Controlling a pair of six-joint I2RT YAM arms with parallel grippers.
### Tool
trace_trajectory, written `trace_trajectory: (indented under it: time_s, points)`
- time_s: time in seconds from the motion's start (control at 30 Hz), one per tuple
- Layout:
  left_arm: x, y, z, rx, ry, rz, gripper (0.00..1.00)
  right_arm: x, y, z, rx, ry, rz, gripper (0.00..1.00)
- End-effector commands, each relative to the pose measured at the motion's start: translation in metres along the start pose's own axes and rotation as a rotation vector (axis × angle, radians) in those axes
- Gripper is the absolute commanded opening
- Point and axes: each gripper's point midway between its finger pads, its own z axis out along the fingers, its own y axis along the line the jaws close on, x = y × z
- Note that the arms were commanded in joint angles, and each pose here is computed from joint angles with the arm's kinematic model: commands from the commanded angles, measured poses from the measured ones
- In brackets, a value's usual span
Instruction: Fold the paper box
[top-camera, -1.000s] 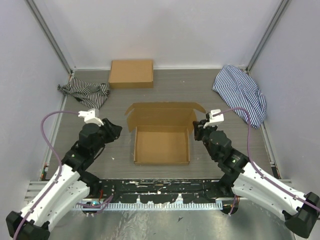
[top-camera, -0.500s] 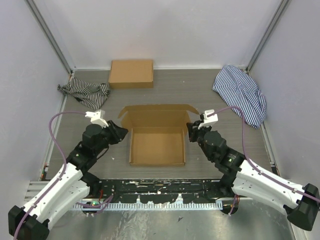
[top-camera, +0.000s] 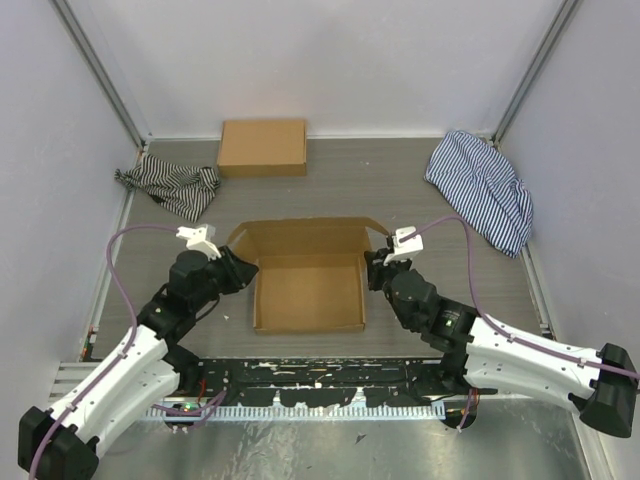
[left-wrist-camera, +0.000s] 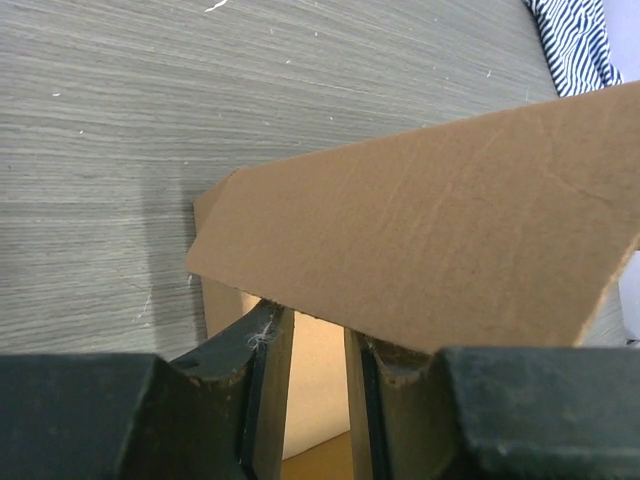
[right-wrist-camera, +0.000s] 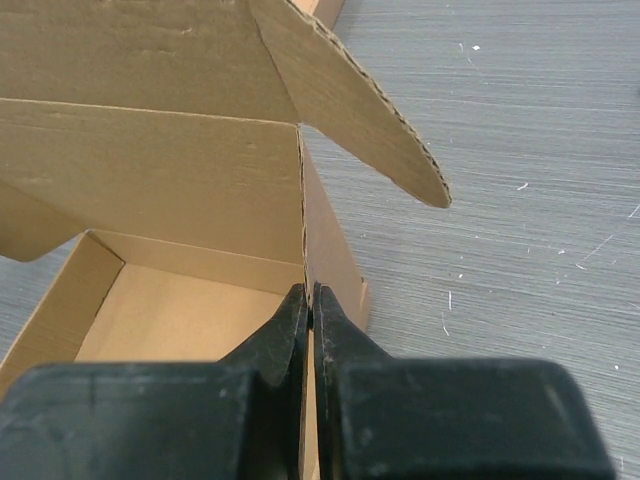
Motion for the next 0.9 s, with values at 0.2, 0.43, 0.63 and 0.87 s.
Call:
trace_trajectory:
  time_s: [0.2, 0.43, 0.63, 0.87]
  points:
    - [-0.024, 0.017, -0.039, -0.158, -0.045, 0.071, 0.51, 0.001, -0.005, -0.001, 0.079, 0.031, -0.005, 0.01]
    - [-0.033, 0.008, -0.035, -0.059, -0.147, 0.092, 0.55, -0.004, -0.001, -0.003, 0.053, 0.023, 0.005, 0.01]
    - [-0.039, -0.003, -0.023, -0.029, -0.144, 0.125, 0.55, -0.004, 0.002, -0.004, 0.033, 0.034, -0.004, 0.01]
    - [-0.042, -0.021, -0.016, 0.030, -0.118, 0.105, 0.36, -0.002, 0.007, -0.002, 0.017, 0.043, 0.006, 0.01]
